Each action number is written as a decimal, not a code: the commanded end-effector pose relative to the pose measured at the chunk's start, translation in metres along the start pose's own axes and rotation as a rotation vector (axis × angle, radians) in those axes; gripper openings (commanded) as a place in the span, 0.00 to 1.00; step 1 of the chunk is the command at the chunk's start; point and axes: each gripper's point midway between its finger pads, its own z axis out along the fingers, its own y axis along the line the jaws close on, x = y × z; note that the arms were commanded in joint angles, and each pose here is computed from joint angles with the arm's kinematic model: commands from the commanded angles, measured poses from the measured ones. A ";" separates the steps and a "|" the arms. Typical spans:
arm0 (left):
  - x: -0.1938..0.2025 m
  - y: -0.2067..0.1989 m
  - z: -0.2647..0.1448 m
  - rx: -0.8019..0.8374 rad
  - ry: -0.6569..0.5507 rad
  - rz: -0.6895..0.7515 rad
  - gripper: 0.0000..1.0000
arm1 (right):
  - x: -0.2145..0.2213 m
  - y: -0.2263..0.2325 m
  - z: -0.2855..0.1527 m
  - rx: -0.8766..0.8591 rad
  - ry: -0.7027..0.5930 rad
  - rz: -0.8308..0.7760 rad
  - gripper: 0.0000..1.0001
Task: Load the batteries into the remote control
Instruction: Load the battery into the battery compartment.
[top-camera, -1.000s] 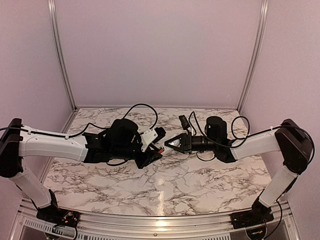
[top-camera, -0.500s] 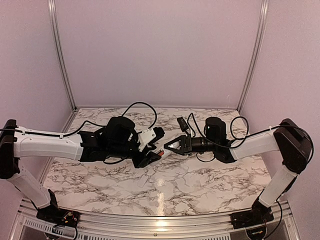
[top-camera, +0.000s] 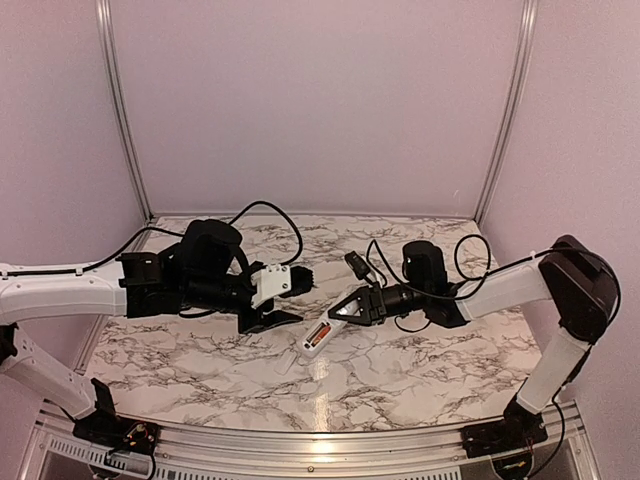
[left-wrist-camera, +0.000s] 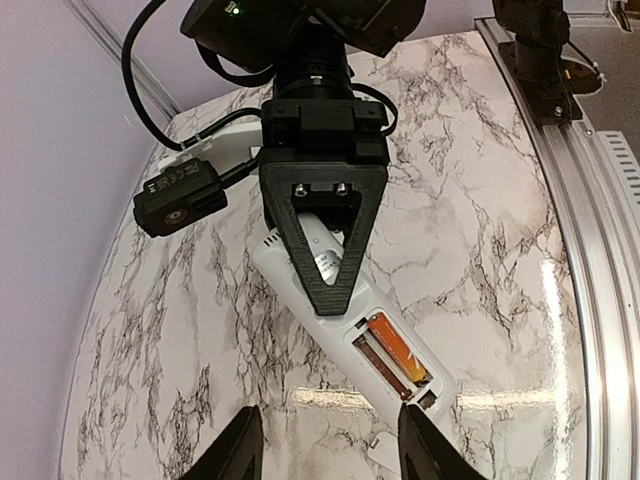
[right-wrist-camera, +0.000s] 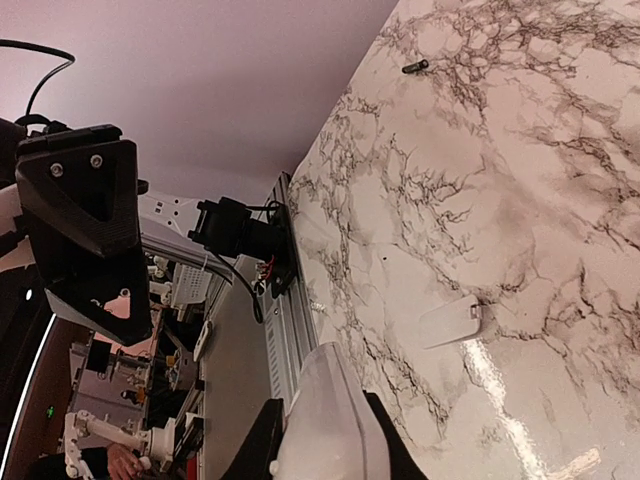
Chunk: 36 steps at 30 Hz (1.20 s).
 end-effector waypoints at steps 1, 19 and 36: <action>0.020 -0.030 -0.002 0.134 0.051 0.106 0.48 | 0.008 0.012 0.010 -0.065 0.076 -0.030 0.00; 0.023 -0.066 0.026 0.249 0.104 0.200 0.38 | 0.030 0.020 0.034 -0.119 0.205 -0.038 0.00; 0.022 -0.077 0.039 0.282 0.133 0.254 0.37 | 0.037 0.021 0.040 -0.112 0.246 -0.048 0.00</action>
